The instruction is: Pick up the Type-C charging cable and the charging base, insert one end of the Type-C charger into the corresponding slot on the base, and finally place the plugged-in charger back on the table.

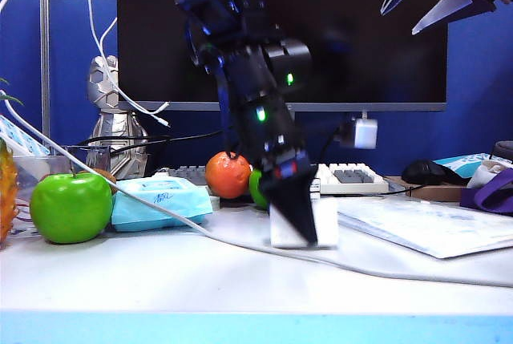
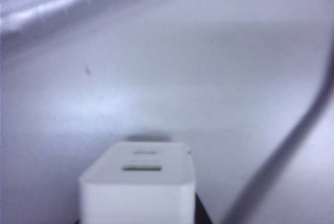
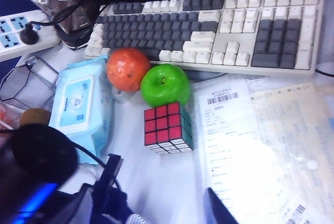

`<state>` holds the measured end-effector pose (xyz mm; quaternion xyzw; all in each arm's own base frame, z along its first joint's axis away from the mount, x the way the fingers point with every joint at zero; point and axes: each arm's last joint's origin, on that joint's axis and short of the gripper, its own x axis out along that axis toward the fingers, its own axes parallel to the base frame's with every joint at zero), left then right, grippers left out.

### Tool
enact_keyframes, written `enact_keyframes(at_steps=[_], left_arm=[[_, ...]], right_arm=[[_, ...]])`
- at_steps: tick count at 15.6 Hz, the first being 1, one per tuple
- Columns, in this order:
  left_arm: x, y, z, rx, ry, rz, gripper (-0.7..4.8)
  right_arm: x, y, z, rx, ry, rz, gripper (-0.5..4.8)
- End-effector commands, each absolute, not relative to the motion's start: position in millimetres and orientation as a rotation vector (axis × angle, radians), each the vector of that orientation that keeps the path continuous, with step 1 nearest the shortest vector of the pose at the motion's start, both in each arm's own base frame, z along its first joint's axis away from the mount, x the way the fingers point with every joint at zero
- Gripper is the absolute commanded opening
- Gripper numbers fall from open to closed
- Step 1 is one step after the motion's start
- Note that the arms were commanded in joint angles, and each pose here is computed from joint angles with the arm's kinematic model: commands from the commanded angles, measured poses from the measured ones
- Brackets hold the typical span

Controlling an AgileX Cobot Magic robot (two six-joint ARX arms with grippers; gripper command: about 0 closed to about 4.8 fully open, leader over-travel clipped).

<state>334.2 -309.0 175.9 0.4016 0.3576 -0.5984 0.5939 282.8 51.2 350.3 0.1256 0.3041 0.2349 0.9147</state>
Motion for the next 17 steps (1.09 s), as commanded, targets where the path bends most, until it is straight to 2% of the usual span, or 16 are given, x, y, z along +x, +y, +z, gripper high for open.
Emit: enact_keyframes(at_steps=[1, 5, 8, 12, 14, 17], left_arm=[[323, -305, 232, 0.812, 0.649, -1.484, -0.06], [307, -294, 296, 0.749, 0.405, -1.518, -0.06], [295, -283, 338, 0.742, 0.240, -1.491, -0.06], [280, -270, 373, 0.740, 0.109, -1.453, -0.06], [272, -262, 390, 0.739, 0.050, -1.435, -0.06], [264, -256, 403, 0.735, 0.010, -1.421, -0.06]], right_arm=[[277, 52, 358, 0.263, 0.593, 0.546, 2.82], [268, 54, 373, 0.278, 0.514, 0.694, 2.82], [257, 53, 385, 0.267, 0.451, 0.725, 2.82], [239, 51, 403, 0.207, 0.343, 0.750, 2.82], [230, 51, 414, 0.176, 0.259, 0.831, 2.73], [227, 53, 417, 0.172, 0.238, 0.919, 2.60]])
